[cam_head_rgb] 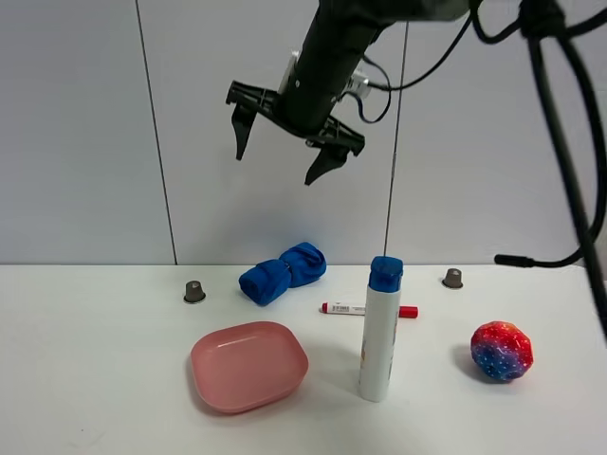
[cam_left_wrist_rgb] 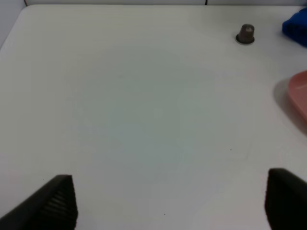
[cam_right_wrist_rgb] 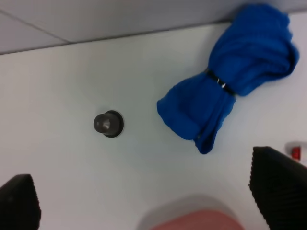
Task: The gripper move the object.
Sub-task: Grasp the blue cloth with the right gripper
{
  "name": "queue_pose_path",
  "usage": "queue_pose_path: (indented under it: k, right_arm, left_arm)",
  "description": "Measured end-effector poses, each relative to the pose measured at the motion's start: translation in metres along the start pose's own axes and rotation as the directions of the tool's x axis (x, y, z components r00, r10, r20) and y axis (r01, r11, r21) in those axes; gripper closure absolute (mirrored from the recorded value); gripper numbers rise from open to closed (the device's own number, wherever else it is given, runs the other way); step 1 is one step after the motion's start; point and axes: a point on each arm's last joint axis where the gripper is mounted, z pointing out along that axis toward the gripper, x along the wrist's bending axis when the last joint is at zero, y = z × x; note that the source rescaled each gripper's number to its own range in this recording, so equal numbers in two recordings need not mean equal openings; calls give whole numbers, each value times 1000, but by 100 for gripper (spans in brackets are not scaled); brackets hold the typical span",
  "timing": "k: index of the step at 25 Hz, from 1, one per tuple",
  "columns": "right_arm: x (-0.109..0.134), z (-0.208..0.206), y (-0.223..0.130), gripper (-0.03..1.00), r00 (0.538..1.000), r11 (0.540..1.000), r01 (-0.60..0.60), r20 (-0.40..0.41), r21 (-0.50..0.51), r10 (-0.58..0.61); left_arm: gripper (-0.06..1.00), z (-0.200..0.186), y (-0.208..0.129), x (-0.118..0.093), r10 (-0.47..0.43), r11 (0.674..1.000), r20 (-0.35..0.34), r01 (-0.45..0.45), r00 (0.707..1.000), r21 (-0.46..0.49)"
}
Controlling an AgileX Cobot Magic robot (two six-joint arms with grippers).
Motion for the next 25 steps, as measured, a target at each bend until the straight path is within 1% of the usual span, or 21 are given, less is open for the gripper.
queue_pose_path:
  k: [2,4,8,11,15,16,17,18,22,25]
  right_arm:
    - [-5,19,-4,-3,996,996,-83,13,9,83]
    - [-7,33,-6,-3,991,991,-133,12,-3,133]
    - [-9,48,-7,-3,981,980,-195,-15,-37,195]
    - [-12,59,-11,-3,968,968,-251,-8,-28,251]
    - [-22,83,-22,-3,938,938,-346,40,5,345]
    - [-22,83,-22,-3,938,938,-346,40,5,345]
    - [-27,92,-28,-3,926,928,-373,78,21,371]
    - [-29,95,-30,-3,919,922,-387,94,24,383]
    - [-38,105,-33,-3,897,907,-421,145,-7,417]
    - [-41,112,-35,-3,890,901,-433,144,-25,432]
  left_arm:
    - [-6,0,0,0,0,1000,0,0,1000,0]
    - [-6,0,0,0,0,1000,0,0,1000,0]
    - [-6,0,0,0,0,1000,0,0,1000,0]
    - [-6,0,0,0,0,1000,0,0,1000,0]
    - [-6,0,0,0,0,1000,0,0,1000,0]
    - [-6,0,0,0,0,1000,0,0,1000,0]
    - [-6,0,0,0,0,1000,0,0,1000,0]
    - [-6,0,0,0,0,1000,0,0,1000,0]
    - [-6,0,0,0,0,1000,0,0,1000,0]
    - [-6,0,0,0,0,1000,0,0,1000,0]
